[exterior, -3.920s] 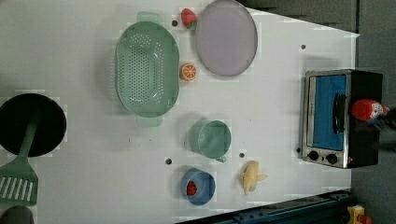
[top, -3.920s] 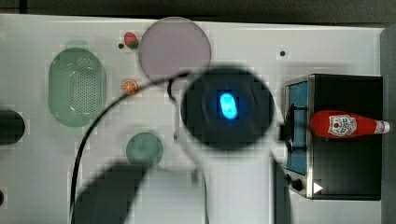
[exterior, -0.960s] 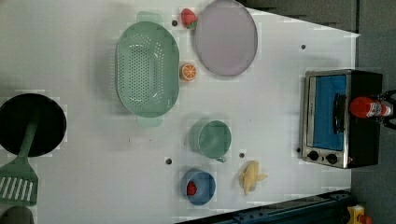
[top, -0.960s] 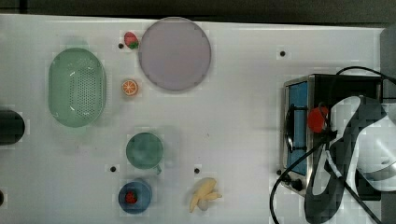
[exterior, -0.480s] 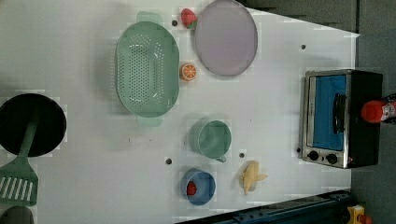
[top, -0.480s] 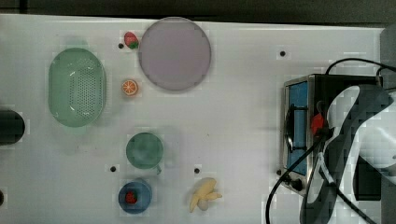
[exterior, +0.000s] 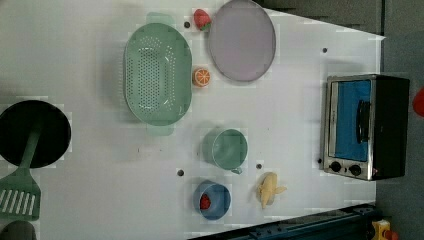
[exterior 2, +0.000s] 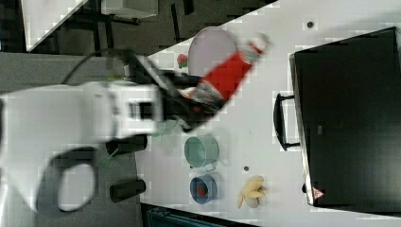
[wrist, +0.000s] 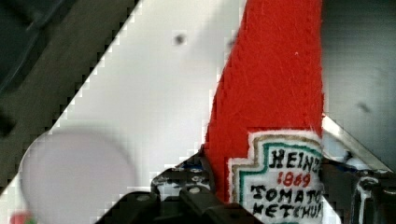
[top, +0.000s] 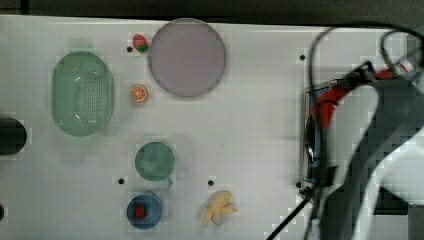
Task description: Pick Ketchup from oven and place it on table.
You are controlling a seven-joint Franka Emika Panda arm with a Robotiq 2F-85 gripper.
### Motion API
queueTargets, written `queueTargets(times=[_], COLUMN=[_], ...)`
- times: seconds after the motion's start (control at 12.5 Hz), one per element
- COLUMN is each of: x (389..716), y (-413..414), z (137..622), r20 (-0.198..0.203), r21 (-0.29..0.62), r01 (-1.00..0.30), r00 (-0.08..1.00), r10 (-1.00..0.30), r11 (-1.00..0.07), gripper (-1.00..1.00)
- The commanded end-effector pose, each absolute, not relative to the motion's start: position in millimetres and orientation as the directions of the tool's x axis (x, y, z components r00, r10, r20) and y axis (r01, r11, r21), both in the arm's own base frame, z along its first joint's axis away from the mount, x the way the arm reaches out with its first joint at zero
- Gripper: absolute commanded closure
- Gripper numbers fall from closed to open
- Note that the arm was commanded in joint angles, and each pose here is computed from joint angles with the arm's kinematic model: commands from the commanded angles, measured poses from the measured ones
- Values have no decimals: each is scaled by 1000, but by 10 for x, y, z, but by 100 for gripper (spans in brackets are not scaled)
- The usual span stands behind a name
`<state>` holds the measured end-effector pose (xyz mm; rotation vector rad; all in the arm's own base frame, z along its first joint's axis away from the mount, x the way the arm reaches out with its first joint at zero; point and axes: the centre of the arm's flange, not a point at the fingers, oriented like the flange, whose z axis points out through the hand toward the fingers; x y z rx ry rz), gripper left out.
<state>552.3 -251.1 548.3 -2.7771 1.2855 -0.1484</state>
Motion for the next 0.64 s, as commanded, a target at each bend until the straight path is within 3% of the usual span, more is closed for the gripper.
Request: queueTargets(times=[0.08, 0.32, 0.56, 0.64], x=[5907, 5980, 5842, 5798], y=[-1455, -791, -423, -316], z=[5329, 5076, 4602, 4435], r20=[27, -27, -111, -119], r21=[-85, -83, -7, 12], r01=[-473, -396, -434, -452], r00=[879, 918, 895, 885], r10=[-477, -395, -431, -450], r11=[-877, -915, -901, -892], gripper=[-29, -29, -29, -29])
